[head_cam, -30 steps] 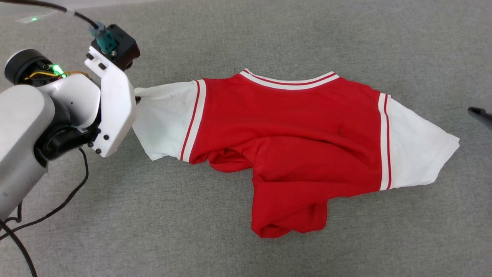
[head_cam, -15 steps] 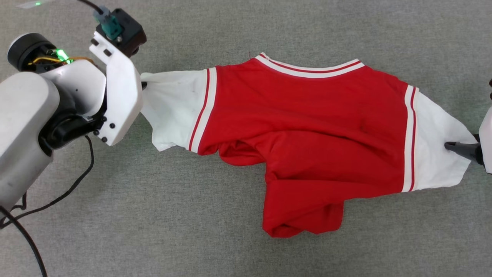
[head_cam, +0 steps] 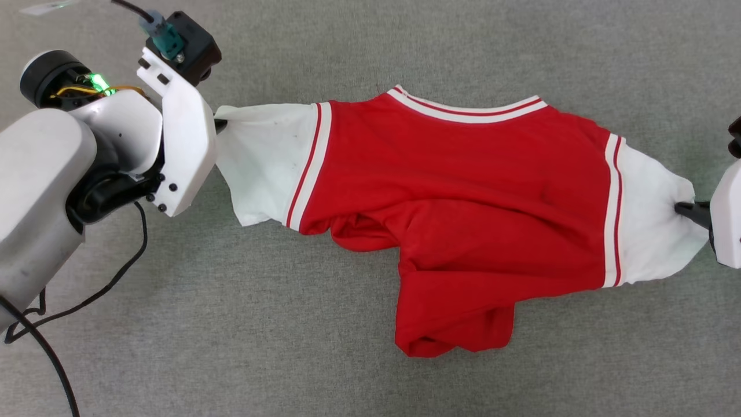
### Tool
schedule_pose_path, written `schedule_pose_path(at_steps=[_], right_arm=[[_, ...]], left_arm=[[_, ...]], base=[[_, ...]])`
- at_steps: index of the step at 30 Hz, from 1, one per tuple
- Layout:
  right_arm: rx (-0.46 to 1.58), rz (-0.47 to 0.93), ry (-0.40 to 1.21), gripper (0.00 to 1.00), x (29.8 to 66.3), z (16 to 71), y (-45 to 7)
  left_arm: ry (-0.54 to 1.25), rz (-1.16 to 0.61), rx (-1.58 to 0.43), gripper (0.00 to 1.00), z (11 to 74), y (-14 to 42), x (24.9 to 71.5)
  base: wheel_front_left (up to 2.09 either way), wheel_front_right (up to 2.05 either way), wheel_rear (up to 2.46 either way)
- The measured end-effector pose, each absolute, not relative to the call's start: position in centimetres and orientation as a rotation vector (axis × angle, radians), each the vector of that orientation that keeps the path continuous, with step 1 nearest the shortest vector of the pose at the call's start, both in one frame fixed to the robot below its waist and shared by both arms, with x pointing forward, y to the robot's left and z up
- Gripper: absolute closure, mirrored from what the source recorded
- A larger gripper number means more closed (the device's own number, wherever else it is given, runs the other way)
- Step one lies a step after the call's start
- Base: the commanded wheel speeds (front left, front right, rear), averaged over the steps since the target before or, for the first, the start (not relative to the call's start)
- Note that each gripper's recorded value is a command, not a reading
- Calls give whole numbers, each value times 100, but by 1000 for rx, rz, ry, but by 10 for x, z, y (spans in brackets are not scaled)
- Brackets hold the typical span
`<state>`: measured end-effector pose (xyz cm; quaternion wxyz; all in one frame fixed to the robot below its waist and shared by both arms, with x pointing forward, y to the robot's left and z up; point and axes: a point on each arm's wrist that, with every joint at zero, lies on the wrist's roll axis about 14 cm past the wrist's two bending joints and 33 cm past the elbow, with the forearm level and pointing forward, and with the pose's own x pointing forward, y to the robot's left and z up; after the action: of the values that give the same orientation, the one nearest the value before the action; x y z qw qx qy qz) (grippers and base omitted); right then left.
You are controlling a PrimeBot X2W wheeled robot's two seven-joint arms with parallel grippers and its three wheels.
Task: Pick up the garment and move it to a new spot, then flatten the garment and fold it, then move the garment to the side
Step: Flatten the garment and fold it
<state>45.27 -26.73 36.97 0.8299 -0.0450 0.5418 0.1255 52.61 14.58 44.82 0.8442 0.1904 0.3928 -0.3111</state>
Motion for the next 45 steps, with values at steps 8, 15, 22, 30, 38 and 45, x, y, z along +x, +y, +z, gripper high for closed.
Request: schedule_pose_path(at_steps=[8,15,22,30,38,45], right_arm=[[-140,278,833,100,483,447,-266],[-214,302,572,100,500,523,-259],[-269,317,309,100,516,602,-245],[-367,291,40,100,538,688,-231],[-433,265,-49,100,578,723,-210],[-468,221,-128,100,620,756,-199]], left_arm=[[635,-643,410,100,504,144,527],[415,-606,455,100,569,145,528],[218,-584,465,100,637,137,522],[44,-537,474,100,703,135,526],[-99,-471,441,100,744,135,560],[-185,-402,411,100,768,145,597]], base=[[0,0,0],[0,0,0],[0,0,0],[0,0,0],[0,0,0],[0,0,0]])
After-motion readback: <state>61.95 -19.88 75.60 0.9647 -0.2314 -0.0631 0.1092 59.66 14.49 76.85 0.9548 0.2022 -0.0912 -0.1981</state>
